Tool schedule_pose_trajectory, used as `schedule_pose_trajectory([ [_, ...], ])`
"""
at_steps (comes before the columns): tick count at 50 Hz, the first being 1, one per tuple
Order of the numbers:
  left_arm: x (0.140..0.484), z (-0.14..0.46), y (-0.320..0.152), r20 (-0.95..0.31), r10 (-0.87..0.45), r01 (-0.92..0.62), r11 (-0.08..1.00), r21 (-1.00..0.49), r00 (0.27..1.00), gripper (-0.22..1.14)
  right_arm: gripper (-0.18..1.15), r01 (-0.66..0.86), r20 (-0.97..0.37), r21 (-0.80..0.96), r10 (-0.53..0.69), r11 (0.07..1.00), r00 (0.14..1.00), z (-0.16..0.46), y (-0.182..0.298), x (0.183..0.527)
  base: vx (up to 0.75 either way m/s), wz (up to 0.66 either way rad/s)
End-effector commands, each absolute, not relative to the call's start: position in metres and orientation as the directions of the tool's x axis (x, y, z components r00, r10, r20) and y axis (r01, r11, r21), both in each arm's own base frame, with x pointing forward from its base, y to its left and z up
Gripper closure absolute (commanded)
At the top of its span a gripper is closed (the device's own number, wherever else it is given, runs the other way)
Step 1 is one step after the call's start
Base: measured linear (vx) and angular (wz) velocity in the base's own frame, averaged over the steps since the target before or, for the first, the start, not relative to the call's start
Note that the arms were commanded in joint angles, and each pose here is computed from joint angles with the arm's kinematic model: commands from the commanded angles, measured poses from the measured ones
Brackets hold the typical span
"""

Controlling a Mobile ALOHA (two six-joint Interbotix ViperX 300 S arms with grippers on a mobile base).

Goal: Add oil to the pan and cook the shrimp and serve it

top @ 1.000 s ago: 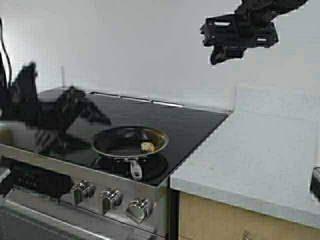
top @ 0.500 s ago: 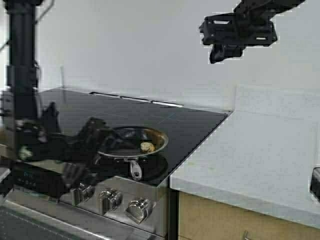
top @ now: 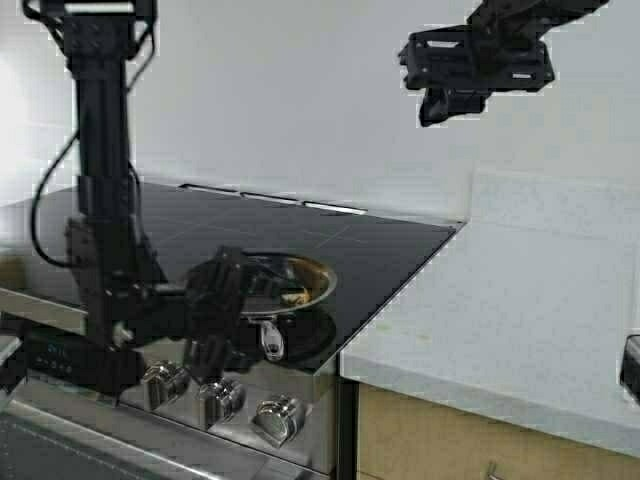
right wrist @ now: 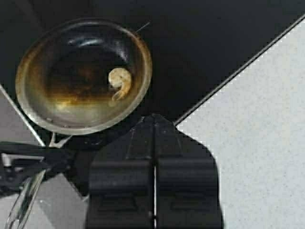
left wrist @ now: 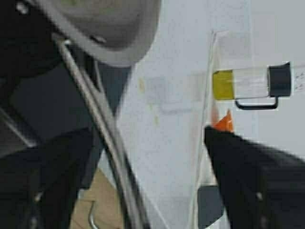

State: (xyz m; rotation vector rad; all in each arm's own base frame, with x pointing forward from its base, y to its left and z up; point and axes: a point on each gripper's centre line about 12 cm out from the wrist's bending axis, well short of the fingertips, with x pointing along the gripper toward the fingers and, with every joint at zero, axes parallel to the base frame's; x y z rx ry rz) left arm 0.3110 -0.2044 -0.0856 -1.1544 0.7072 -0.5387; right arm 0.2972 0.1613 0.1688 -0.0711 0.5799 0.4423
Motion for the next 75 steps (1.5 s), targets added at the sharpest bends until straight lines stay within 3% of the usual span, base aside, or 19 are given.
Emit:
schedule_pose_trajectory([
  [1, 0.319, -0.084, -0.219, -0.175, -0.727, 0.039, 0.268, -0.963, 0.664, -0.09, 0.91, -0.427, -0.508, 0.060, 0.396, 0.902, 0.765, 0.182, 0.164, 0.302, 0.00, 0.00],
  [14, 0.328, -0.086, -0.235, -0.131, -0.748, 0.023, 0.191, -0.981, 0.650, -0.08, 0.91, -0.428, -0.510, 0.059, 0.396, 0.902, 0.763, 0.182, 0.164, 0.301, 0.00, 0.00],
  [20, 0.328, -0.085, -0.236, -0.129, -0.749, 0.009, 0.177, -0.984, 0.650, 0.02, 0.91, -0.428, -0.510, 0.059, 0.396, 0.902, 0.763, 0.182, 0.164, 0.301, 0.00, 0.00],
  [22, 0.328, -0.085, -0.236, -0.129, -0.749, 0.003, 0.172, -0.985, 0.650, 0.11, 0.91, -0.426, -0.511, 0.062, 0.395, 0.903, 0.764, 0.182, 0.164, 0.301, 0.00, 0.00],
  [25, 0.328, -0.085, -0.236, -0.129, -0.749, -0.012, 0.160, -0.987, 0.650, 0.34, 0.91, -0.426, -0.508, 0.062, 0.396, 0.902, 0.765, 0.183, 0.165, 0.302, 0.00, 0.00],
  [32, 0.328, -0.084, -0.236, -0.124, -0.748, -0.025, 0.143, -0.989, 0.652, 0.99, 0.91, -0.426, -0.508, 0.062, 0.396, 0.902, 0.765, 0.183, 0.165, 0.302, 0.00, 0.00],
  [34, 0.328, -0.084, -0.236, -0.124, -0.748, -0.026, 0.142, -0.990, 0.652, 1.06, 0.91, -0.426, -0.509, 0.062, 0.396, 0.902, 0.764, 0.183, 0.165, 0.302, 0.00, 0.00],
  [42, 0.325, -0.078, -0.236, -0.123, -0.757, -0.028, 0.138, -0.990, 0.642, 0.82, 0.91, -0.426, -0.507, 0.062, 0.397, 0.902, 0.766, 0.184, 0.165, 0.302, 0.00, 0.00],
  [50, 0.321, -0.070, -0.235, -0.120, -0.765, -0.021, 0.138, -0.990, 0.633, 0.88, 0.91, -0.427, -0.504, 0.061, 0.397, 0.902, 0.767, 0.185, 0.165, 0.303, 0.00, 0.00],
  [75, 0.312, -0.037, -0.230, -0.031, -0.772, 0.031, 0.066, -0.997, 0.635, 0.88, 0.91, -0.428, -0.505, 0.058, 0.396, 0.902, 0.767, 0.184, 0.166, 0.305, 0.00, 0.08],
])
